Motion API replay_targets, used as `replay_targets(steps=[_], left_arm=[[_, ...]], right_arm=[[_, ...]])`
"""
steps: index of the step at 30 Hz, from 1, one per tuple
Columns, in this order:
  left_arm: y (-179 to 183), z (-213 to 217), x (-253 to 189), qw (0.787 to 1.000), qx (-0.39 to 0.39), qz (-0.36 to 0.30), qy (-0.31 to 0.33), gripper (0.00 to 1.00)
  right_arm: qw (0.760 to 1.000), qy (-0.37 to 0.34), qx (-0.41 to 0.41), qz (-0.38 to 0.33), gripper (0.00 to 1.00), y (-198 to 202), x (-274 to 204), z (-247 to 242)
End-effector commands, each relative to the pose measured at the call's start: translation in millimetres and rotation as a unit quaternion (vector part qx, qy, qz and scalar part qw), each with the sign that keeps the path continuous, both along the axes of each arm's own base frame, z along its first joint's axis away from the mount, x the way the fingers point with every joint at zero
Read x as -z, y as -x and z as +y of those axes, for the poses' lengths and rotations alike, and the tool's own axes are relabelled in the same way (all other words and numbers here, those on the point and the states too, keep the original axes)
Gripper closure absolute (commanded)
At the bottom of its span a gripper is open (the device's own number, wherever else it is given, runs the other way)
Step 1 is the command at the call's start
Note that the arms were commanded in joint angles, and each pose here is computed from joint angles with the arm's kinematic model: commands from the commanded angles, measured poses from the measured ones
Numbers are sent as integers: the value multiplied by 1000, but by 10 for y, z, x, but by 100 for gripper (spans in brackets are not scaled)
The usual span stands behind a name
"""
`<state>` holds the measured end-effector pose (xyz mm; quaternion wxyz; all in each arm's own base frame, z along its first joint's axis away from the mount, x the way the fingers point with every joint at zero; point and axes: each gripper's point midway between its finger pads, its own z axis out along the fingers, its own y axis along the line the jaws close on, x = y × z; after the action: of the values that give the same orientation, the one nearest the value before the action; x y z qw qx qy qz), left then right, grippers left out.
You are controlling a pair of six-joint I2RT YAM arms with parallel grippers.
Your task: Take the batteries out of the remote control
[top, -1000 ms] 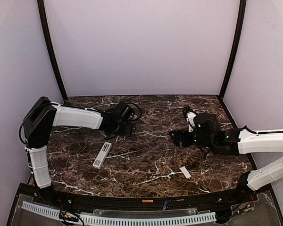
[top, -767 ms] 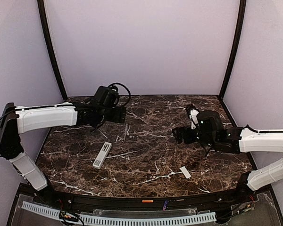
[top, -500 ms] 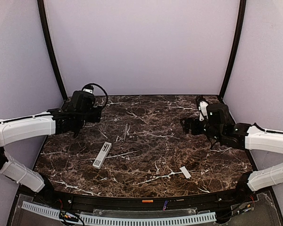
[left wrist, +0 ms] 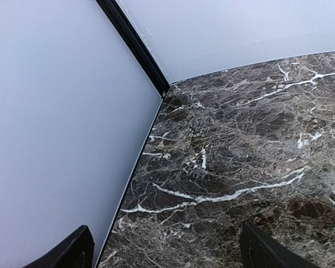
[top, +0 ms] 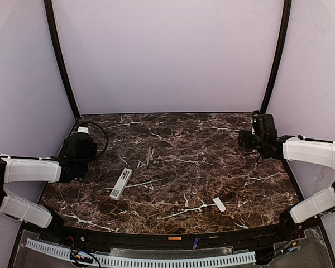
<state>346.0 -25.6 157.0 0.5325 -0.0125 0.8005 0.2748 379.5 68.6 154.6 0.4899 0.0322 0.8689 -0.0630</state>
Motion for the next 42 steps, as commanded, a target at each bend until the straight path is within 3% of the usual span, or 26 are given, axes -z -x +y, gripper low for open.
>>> replay_targets(steps=[1, 13, 22, 25, 29, 37, 42], left_arm=[[-38, 114, -22, 999, 0, -39, -5, 8], [-140, 303, 242, 994, 36, -86, 50, 8], [-203, 390, 425, 990, 76, -90, 79, 9], [-200, 445, 397, 984, 83, -125, 92, 8], [-258, 406, 453, 985, 95, -105, 97, 7], [-323, 406, 500, 985, 103, -89, 107, 2], [-328, 431, 507, 985, 100, -88, 112, 2]], right_arm=[[999, 30, 44, -5, 1, -89, 103, -295], [995, 89, 39, -31, 1, -227, 376, -638], [990, 55, -13, -130, 1, -127, 235, -696], [984, 56, -31, -163, 1, -111, 140, -696], [975, 46, -81, -200, 1, -85, 98, -598], [967, 6, -121, -226, 1, -9, 198, -637], [974, -4, -107, -202, 1, -66, 244, -707]])
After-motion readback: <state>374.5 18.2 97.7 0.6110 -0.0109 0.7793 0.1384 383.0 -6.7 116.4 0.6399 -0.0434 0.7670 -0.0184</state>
